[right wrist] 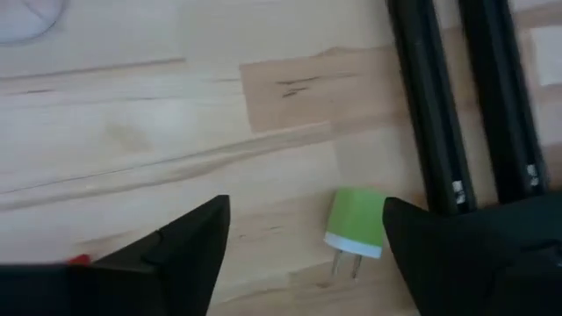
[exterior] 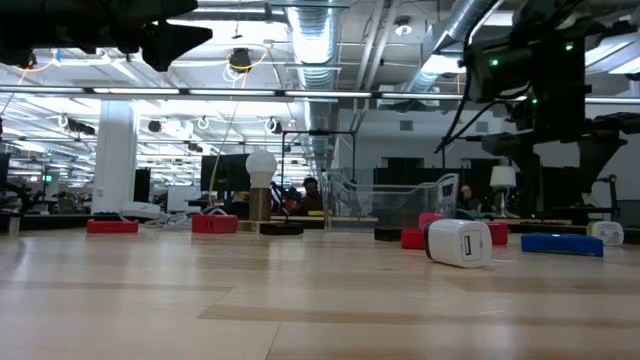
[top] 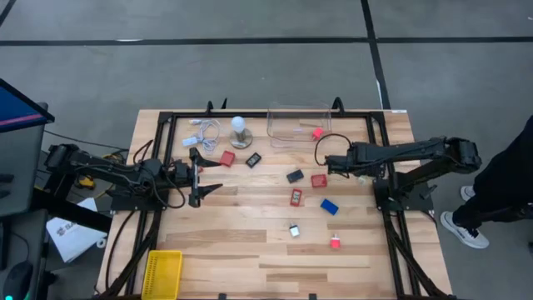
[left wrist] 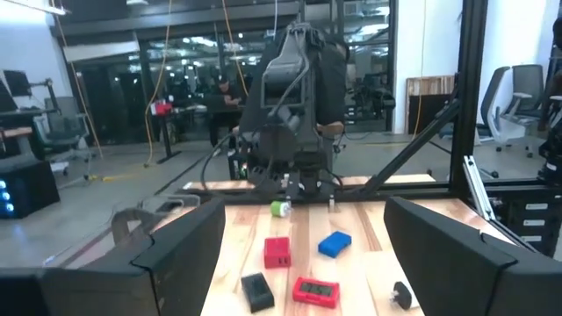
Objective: Pick & Place Office items
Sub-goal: Put the green charger adapter into the transparent bin
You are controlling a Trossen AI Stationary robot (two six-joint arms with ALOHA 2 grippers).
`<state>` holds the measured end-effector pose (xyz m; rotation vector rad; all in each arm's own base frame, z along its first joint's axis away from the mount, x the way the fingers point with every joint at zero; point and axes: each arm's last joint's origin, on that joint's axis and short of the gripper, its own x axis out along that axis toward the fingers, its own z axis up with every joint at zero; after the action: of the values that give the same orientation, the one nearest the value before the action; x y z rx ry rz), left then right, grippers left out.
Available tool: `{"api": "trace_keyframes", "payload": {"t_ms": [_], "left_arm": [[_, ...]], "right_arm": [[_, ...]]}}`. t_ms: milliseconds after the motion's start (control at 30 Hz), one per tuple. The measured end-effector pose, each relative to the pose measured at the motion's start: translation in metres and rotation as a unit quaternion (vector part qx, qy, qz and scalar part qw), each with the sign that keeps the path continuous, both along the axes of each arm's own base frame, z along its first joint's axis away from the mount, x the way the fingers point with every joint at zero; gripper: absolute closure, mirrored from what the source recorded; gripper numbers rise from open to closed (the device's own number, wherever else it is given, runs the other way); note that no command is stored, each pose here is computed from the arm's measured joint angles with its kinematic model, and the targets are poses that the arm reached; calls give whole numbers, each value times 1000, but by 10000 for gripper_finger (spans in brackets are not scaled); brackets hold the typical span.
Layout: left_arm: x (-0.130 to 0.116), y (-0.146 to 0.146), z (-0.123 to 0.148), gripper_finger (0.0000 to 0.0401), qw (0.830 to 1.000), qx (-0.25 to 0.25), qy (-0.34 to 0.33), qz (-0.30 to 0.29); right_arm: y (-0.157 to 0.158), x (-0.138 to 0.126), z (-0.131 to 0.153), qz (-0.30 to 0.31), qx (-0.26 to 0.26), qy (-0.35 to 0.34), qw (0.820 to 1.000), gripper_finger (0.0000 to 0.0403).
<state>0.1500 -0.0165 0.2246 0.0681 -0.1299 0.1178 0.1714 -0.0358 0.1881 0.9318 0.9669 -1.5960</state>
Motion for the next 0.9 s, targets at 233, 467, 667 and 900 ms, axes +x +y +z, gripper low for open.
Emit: {"api": "trace_keyframes", "payload": {"t_ms": [233, 467, 667, 900], "left_arm": [[1, -1, 7, 91, 1000, 4, -10, -9], [1, -1, 8, 91, 1000, 5, -11, -11], [1, -1, 7, 91, 1000, 5, -8, -12], [1, -1, 5, 91, 1000, 4, 1, -13]], "right_arm": [[-12, 0, -9, -20, 39, 37, 998, 108], [-25, 7, -36, -22, 93, 114, 989, 108], [-30, 12, -49, -16, 110, 131, 985, 108], [-22, 0, -58, -18, 128, 130, 983, 108]]}}
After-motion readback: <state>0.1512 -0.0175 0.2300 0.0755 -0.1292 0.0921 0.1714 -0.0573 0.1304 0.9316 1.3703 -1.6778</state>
